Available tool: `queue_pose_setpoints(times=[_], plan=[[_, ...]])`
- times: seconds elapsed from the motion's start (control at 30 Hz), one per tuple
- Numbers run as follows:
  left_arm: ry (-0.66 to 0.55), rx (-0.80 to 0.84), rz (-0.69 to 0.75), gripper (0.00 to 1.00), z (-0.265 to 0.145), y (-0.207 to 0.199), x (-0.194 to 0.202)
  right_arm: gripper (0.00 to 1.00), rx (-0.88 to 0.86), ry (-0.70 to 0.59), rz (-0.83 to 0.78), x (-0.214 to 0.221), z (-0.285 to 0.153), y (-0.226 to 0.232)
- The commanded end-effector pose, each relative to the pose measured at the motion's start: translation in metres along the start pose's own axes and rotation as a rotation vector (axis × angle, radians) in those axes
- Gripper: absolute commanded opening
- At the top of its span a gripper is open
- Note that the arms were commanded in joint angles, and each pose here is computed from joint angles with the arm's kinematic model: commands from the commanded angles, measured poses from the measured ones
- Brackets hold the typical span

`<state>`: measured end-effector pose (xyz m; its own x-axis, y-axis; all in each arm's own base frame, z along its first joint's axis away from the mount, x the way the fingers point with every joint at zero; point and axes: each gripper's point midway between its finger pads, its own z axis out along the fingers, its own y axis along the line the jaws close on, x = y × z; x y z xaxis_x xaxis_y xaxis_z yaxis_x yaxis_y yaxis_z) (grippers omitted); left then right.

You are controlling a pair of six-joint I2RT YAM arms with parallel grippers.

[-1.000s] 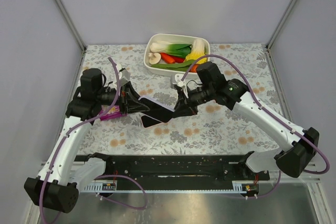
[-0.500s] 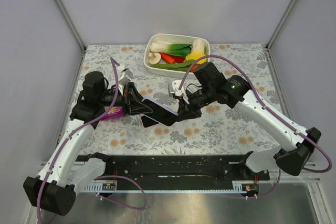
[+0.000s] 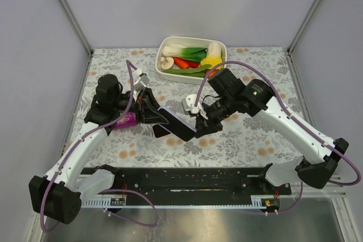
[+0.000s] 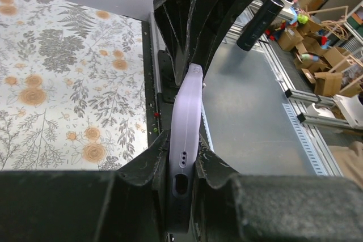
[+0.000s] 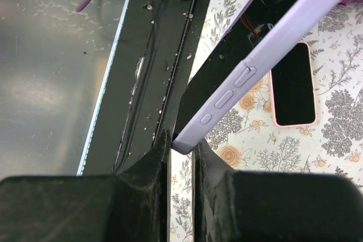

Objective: Take the phone out of the phone case
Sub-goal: Remove the phone case from the phone.

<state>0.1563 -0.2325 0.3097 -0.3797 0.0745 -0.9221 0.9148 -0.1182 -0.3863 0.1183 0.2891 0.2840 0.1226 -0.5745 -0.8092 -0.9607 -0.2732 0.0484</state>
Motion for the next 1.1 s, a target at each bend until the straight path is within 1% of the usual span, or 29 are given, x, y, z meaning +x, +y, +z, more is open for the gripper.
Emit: queue_pose_setpoints(times=[0.0,0.43,0.67,0.8,0.87,0.9,0.93,0.97,1.0,1.07], plan=[[-0.105,-0.352,0.037,0.00,-0.011,0.086,-0.018,0.00,-0.312,-0.237,-0.226,-0.063,-0.007,0.081],[-0.094,-0.323,0.065,0.00,0.006,0.080,-0.018,0.00,-0.333,-0.242,-0.252,-0.064,-0.007,0.087],[-0.088,-0.229,0.078,0.00,0.018,0.059,-0.019,0.00,-0.339,-0.237,-0.256,-0.064,-0.002,0.083],[-0.087,-0.197,0.082,0.00,0.021,0.051,-0.019,0.00,-0.325,-0.221,-0.250,-0.062,0.000,0.078],[-0.076,-0.214,0.098,0.00,0.019,0.050,-0.019,0.00,-0.284,-0.200,-0.203,-0.061,0.004,0.069],[-0.061,-0.226,0.107,0.00,0.017,0.051,-0.017,0.02,-0.260,-0.186,-0.192,-0.060,0.005,0.065],[-0.045,-0.239,0.145,0.00,0.015,0.051,-0.017,0.09,-0.221,-0.165,-0.140,-0.056,0.008,0.058],[-0.026,-0.257,0.151,0.00,0.013,0.052,-0.015,0.15,-0.170,-0.156,-0.127,-0.055,0.010,0.049],[-0.003,-0.272,0.171,0.00,0.010,0.052,-0.013,0.26,-0.131,-0.149,-0.126,-0.053,0.011,0.042],[0.034,-0.298,0.203,0.00,0.006,0.053,-0.010,0.40,-0.061,-0.142,-0.089,-0.050,0.011,0.030]])
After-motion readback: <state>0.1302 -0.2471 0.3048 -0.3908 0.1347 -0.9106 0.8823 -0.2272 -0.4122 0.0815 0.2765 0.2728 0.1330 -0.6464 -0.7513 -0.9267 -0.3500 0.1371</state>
